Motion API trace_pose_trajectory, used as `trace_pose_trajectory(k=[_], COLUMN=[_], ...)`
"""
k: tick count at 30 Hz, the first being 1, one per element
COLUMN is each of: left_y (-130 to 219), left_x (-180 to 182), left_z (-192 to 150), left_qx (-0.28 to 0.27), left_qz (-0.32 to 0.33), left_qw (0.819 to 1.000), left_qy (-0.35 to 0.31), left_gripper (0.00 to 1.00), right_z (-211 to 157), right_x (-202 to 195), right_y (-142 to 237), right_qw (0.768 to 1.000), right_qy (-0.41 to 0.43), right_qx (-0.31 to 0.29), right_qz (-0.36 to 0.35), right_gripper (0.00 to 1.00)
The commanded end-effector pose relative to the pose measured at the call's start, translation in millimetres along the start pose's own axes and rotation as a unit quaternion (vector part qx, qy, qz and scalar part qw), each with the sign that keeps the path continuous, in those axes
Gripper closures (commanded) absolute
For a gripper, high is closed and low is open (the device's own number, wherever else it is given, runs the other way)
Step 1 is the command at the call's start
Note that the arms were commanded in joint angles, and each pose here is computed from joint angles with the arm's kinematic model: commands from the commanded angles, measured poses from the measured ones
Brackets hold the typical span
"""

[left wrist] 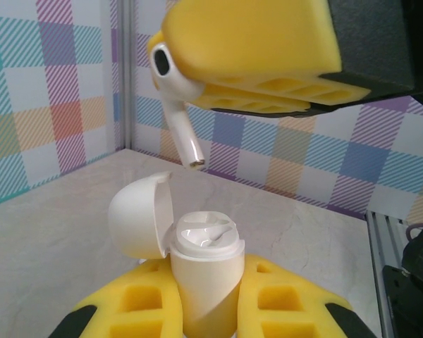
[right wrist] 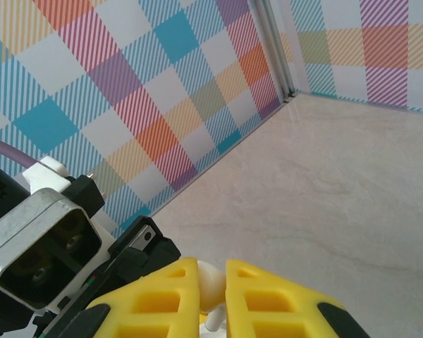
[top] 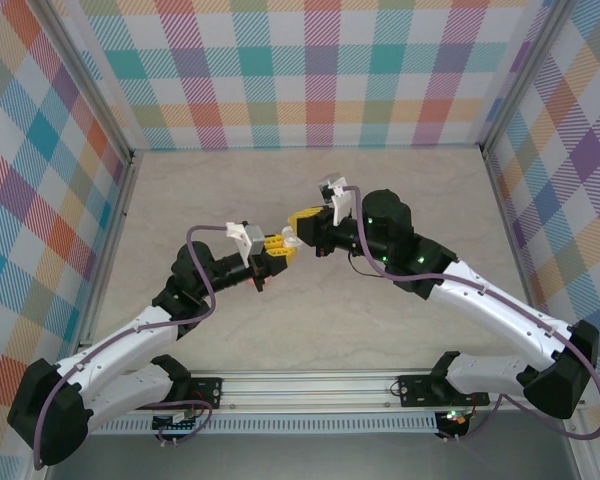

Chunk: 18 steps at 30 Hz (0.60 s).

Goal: Insert wireless bluetooth earbuds into charging case

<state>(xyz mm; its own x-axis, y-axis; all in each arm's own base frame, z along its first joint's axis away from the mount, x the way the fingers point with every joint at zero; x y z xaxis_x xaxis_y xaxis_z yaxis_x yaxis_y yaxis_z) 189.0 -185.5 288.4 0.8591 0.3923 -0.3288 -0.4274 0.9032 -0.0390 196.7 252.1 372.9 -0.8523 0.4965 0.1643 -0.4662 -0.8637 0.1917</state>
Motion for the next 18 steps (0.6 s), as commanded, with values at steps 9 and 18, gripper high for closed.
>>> trace_pose_trajectory(k=[9, 18], left_y=[1.8, 2.3], left_x=[-10.2, -11.3], left_z=[27.8, 29.4], left_qx=[-0.064, -0.067], left_qz=[0.001, -0.001], left_qw=[0.998, 0.998], left_qy=[-0.005, 0.002], left_gripper=[1.0, 1.0], right_z=[-4.8, -12.1], right_x=[1.1, 1.1], right_y=[-1.2, -10.1], right_qw=[1.0, 1.0], right_qy=[-0.002, 0.005], right_qx=[-0.011, 0.002], right_qz=[0.001, 0.002], right_gripper=[0.87, 0.87])
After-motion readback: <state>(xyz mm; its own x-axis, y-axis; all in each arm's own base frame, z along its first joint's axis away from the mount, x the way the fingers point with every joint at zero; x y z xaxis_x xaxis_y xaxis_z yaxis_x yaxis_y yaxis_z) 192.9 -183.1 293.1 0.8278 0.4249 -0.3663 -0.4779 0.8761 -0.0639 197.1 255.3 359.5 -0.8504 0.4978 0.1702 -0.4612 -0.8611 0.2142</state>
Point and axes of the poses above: each hand's point on the last joint's axis, 136 mm out from that joint toward the fingers, its own y axis back along the fingers, its own x axis along the line the jaws close on, z = x × y, the point moved 9 cm from there along y, back along the fingers, and after that the axes turned 14 degrees about y, right-handed, at the moved point
